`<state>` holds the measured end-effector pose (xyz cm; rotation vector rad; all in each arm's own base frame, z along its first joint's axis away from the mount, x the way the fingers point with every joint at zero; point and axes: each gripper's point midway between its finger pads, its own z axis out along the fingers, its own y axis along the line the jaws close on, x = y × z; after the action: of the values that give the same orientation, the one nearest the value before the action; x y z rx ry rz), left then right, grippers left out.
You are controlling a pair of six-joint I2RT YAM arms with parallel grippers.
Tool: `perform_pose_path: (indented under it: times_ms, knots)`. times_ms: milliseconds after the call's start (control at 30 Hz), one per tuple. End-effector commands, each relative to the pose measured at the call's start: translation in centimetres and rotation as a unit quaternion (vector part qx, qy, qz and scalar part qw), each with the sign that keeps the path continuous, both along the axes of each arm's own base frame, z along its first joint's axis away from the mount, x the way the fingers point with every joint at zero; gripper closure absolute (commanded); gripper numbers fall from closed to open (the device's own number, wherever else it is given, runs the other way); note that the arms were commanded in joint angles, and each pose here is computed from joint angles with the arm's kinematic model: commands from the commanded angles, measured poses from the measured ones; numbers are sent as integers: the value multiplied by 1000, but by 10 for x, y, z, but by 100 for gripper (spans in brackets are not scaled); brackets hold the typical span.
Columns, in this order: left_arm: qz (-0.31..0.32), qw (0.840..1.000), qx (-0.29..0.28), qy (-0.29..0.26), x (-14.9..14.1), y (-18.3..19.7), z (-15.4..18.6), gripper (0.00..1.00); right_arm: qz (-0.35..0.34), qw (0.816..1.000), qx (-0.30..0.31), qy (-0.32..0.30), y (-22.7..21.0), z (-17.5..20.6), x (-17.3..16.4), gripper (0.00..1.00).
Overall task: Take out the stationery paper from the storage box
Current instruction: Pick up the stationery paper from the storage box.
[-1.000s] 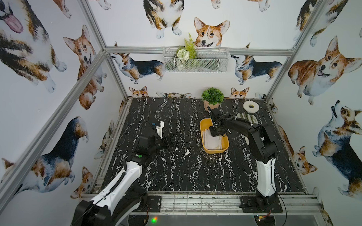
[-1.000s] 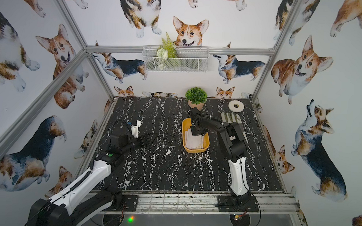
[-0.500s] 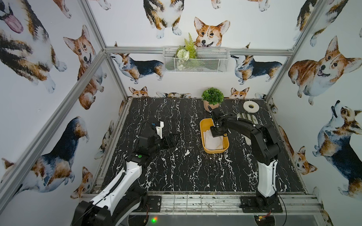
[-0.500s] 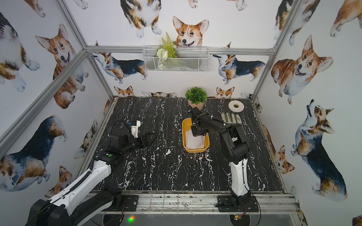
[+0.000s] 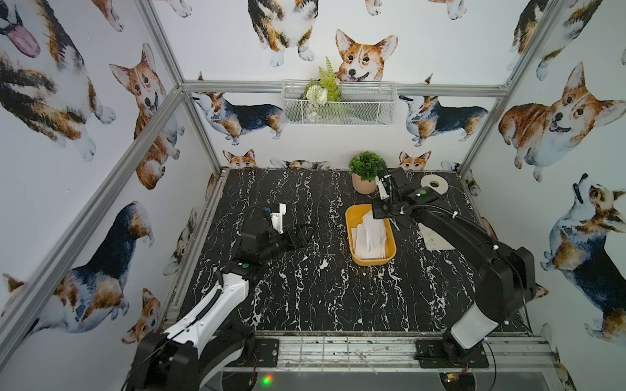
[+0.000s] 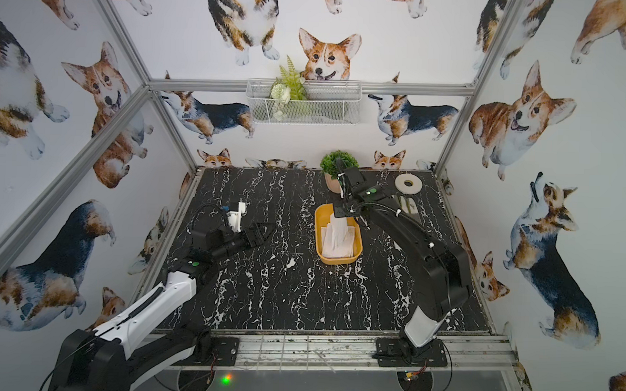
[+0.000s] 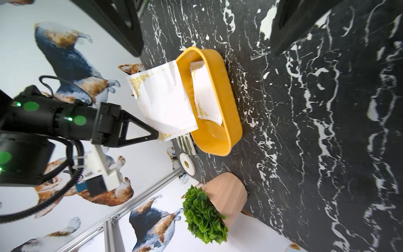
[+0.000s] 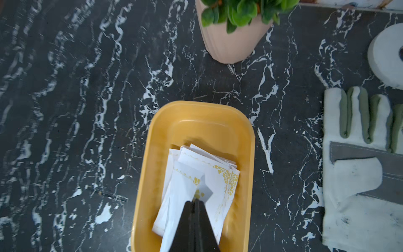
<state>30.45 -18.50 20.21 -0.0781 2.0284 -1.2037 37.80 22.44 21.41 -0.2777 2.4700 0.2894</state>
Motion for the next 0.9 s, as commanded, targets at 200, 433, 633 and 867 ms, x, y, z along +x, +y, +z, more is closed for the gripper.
perform_pose_path:
  times_ms: [200, 433, 633, 867]
  knots:
    - [-70, 990, -108, -55, 14, -45, 38, 8, 4, 984, 166, -58, 12, 97, -35, 100]
    - [-117, 981, -138, -73, 10, -85, 55, 9, 7, 977, 201, -62, 18, 110, -39, 100]
    - [-145, 975, -153, -69, 6, -114, 56, 11, 10, 975, 212, -64, 23, 112, -40, 100]
    - [-184, 961, -195, -64, 2, -149, 62, 17, 11, 974, 216, -60, 27, 111, -38, 100]
